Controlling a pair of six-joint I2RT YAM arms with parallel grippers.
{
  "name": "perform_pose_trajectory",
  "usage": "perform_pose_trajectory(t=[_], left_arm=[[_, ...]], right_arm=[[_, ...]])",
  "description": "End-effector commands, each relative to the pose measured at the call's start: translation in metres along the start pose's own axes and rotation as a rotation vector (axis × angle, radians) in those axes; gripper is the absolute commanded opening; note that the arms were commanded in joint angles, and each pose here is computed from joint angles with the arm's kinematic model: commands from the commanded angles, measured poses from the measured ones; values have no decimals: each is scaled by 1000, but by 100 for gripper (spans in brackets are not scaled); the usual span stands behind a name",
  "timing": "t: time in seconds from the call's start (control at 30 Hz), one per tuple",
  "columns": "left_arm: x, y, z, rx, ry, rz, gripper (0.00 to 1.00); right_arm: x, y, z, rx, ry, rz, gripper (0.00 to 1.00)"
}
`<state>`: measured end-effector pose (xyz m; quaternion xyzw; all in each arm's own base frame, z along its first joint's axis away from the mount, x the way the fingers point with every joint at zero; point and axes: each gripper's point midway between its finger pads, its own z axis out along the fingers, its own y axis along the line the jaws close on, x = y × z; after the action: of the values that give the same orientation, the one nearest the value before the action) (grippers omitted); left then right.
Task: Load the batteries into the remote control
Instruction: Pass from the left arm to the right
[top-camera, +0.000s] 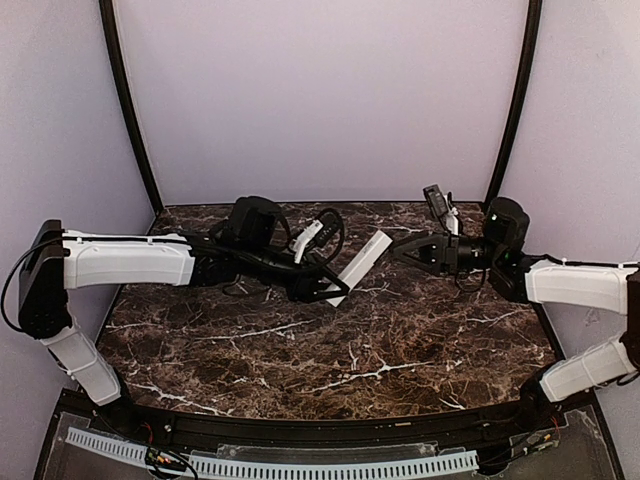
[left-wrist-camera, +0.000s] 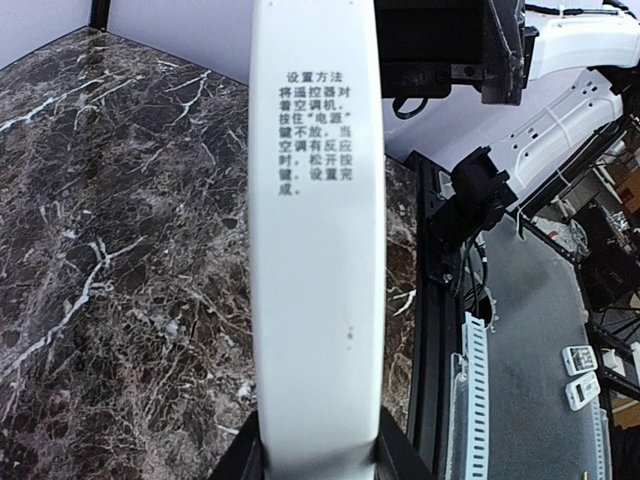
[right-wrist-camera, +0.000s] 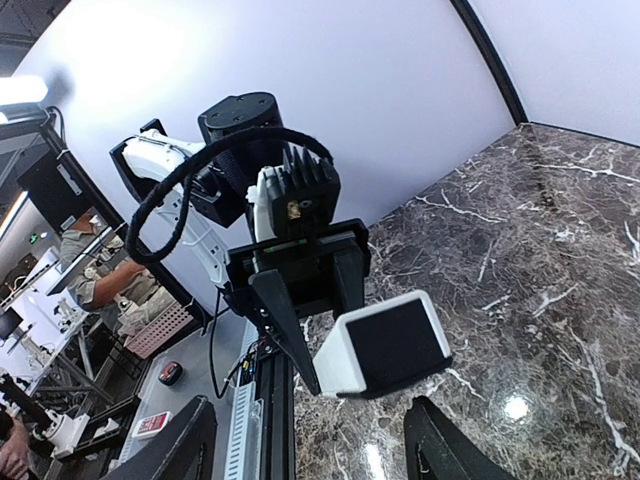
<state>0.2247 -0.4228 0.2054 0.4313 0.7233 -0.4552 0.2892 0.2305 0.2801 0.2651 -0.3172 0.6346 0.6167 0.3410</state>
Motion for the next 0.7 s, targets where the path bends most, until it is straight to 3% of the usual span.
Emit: perform_pose_trajectory(t=[0.0, 0.37, 0.67], left_arm=[[-26, -28, -16, 111, -118, 7, 19], [-23, -33, -14, 158, -133, -2, 19], [-21, -34, -13, 171, -135, -8, 19]], right_arm=[[-8, 13, 15, -75, 8, -50, 63], [-15, 17, 40, -140, 29, -64, 56], [-16, 19, 45, -162, 34, -66, 31]])
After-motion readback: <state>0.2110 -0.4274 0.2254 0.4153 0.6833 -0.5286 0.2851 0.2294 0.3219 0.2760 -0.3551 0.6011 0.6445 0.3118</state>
